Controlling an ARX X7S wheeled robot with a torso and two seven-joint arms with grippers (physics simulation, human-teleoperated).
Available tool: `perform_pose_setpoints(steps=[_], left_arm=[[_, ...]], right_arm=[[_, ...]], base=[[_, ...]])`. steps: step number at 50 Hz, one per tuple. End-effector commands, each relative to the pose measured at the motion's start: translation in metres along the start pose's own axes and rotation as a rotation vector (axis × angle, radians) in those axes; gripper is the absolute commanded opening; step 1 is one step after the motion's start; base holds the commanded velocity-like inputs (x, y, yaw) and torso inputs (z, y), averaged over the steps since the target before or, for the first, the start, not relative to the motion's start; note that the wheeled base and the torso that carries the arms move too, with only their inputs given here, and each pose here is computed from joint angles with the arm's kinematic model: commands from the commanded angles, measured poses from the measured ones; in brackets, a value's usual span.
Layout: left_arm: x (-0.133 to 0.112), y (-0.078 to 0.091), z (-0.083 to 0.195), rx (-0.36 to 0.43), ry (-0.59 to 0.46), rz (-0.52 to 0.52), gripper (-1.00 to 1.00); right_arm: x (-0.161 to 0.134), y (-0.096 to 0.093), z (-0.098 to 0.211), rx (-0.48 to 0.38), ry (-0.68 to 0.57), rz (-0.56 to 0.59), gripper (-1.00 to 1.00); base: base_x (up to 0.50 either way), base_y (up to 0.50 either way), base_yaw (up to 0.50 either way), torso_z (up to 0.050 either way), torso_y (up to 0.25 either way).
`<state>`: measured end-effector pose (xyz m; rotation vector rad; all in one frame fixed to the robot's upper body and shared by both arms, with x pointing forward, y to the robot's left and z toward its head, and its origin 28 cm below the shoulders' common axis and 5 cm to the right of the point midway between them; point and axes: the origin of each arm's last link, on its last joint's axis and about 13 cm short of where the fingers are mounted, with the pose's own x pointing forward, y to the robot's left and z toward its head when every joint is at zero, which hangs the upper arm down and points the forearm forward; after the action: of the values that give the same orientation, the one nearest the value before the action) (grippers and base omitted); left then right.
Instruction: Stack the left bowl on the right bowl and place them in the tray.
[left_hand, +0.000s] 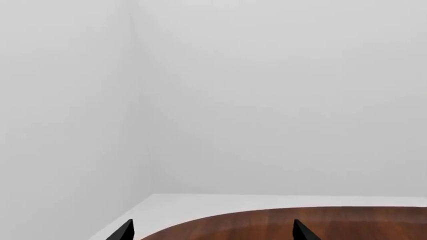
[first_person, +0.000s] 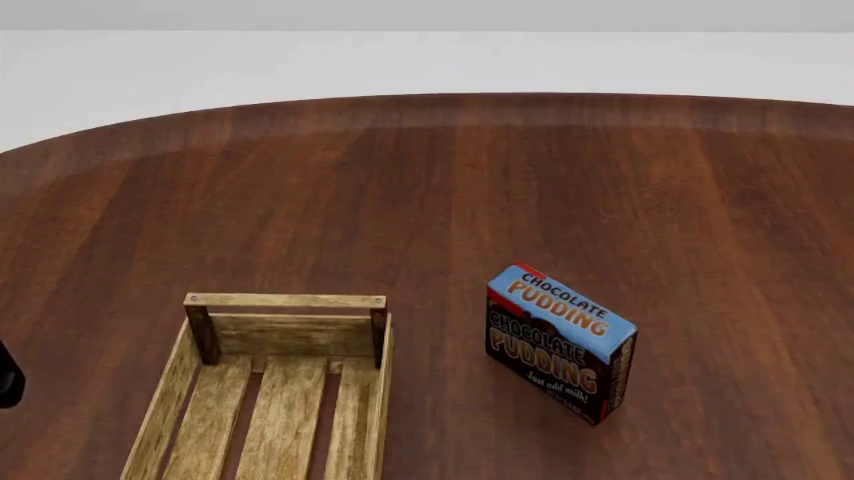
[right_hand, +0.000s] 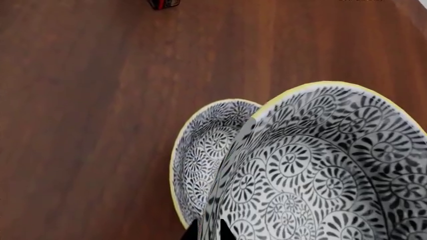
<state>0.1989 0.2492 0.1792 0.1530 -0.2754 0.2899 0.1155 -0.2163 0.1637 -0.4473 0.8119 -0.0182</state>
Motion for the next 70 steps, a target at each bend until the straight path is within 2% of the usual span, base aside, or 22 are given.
perform_pose_setpoints(steps=[1, 34, 70], left_arm=[[-0.001, 0.000, -0.002, -0.001, 0.001, 0.000, 1.00], [-0.002, 0.000, -0.004, 0.005, 0.002, 0.004, 1.00], [-0.001, -0.002, -0.002, 0.005, -0.002, -0.001, 1.00]], right_arm=[[0.008, -0.002, 0.010, -0.005, 0.001, 0.002, -1.00], [0.025, 0.002, 0.020, 0.007, 0.030, 0.048, -1.00], [0.051, -0.006, 0.027, 0.029, 0.090, 0.056, -1.00]], base=[[0.00, 0.00, 0.00, 0.000, 0.000], [0.00, 0.00, 0.00, 0.000, 0.000], [0.00, 0.00, 0.00, 0.000, 0.000]])
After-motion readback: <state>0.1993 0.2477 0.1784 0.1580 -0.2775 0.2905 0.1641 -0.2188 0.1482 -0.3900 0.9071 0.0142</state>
